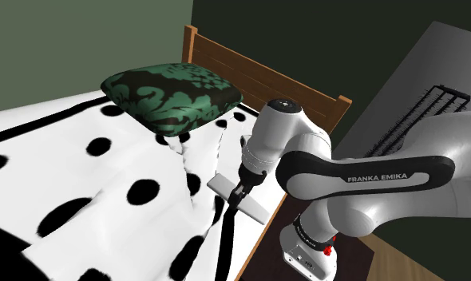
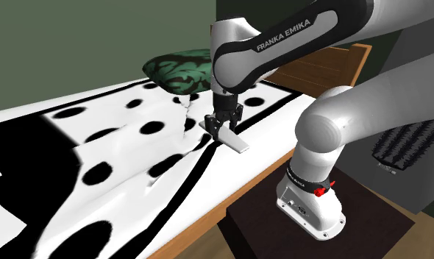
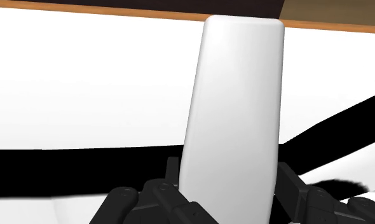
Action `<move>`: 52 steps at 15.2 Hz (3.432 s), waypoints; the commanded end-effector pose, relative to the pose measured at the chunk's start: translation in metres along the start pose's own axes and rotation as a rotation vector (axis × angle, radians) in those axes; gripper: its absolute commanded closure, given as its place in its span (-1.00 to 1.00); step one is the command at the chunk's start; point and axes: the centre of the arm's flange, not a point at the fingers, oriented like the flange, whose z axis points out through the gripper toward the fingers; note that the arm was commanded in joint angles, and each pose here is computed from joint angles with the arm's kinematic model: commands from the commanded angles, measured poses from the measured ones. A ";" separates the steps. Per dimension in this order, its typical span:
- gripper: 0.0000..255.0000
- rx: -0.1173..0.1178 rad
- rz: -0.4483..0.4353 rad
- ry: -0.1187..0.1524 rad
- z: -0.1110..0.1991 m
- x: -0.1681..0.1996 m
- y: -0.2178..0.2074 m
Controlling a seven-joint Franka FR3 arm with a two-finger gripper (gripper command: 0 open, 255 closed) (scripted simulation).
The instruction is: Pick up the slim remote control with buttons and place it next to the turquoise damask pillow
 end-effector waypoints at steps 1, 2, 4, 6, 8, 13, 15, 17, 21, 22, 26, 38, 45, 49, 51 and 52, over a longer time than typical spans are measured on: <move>1.00 0.000 0.000 0.000 -0.005 0.000 0.000; 1.00 0.000 0.000 0.000 -0.010 0.000 0.000; 1.00 0.000 0.000 0.000 -0.021 0.000 0.000; 1.00 0.000 0.000 0.000 -0.032 0.000 0.000; 1.00 0.000 0.000 0.000 -0.042 0.000 0.000; 1.00 0.000 0.000 0.000 -0.069 0.001 -0.001; 1.00 0.000 0.000 0.000 -0.079 0.001 -0.001; 1.00 0.000 0.000 0.000 -0.090 0.001 -0.001; 1.00 0.000 0.000 0.000 -0.111 0.001 -0.001; 1.00 0.000 0.000 0.000 -0.116 0.001 -0.001; 1.00 0.000 0.000 0.000 -0.137 0.001 -0.001; 1.00 0.000 0.000 0.000 -0.201 0.002 -0.002; 1.00 0.000 0.000 0.000 -0.212 0.036 0.038; 1.00 0.000 0.000 0.000 -0.213 0.071 0.078; 1.00 0.000 0.000 0.000 -0.213 0.089 0.097; 1.00 0.000 0.000 0.000 -0.213 0.098 0.107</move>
